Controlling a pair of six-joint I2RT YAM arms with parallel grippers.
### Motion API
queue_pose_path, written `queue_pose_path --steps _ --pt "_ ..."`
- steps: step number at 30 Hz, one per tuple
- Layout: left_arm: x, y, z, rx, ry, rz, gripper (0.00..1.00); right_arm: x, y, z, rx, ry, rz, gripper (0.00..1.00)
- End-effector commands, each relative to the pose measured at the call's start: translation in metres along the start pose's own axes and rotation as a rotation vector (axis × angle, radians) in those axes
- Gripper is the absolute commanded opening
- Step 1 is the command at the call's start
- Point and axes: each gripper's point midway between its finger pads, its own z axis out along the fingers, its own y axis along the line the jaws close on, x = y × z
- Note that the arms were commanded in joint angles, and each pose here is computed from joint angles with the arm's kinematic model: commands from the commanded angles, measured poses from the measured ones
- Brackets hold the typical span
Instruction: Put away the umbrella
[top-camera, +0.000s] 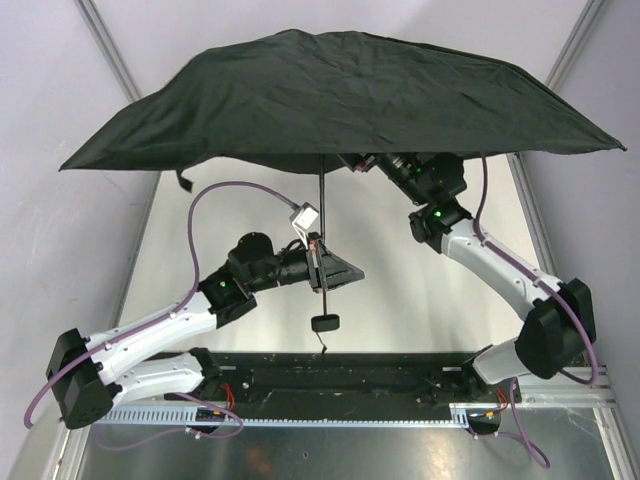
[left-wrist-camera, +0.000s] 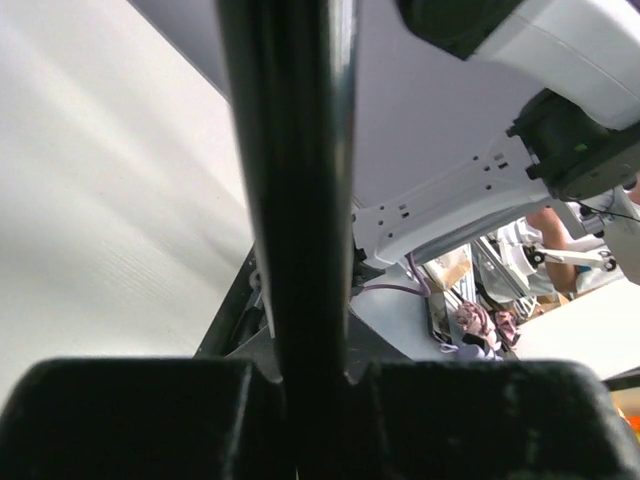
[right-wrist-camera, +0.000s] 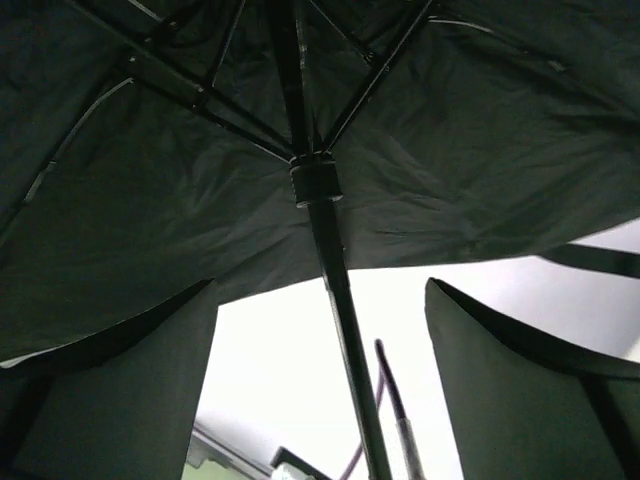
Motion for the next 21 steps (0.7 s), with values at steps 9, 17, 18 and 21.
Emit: queue_pose_path --steps 9,17,18,21 --pt "-0.016 -0.038 -0.005 0.176 -0.043 0.065 0.00 -0.027 0.033 0.036 -0.216 -0.060 0.016 0.60" --pt "-0.013 -0.036 -0.002 0.179 -0.031 0.056 0.00 -0.035 0.039 0.045 -0.239 -0.083 -0.025 0.57" --pt "-0.012 -0.037 -0.002 0.181 -0.029 0.055 0.00 -0.035 0.038 0.046 -0.242 -0.079 -0.022 0.57" --pt "-0.014 -0.037 -0.003 0.182 -0.036 0.054 0.00 -0.028 0.044 0.043 -0.266 -0.050 -0.024 0.61"
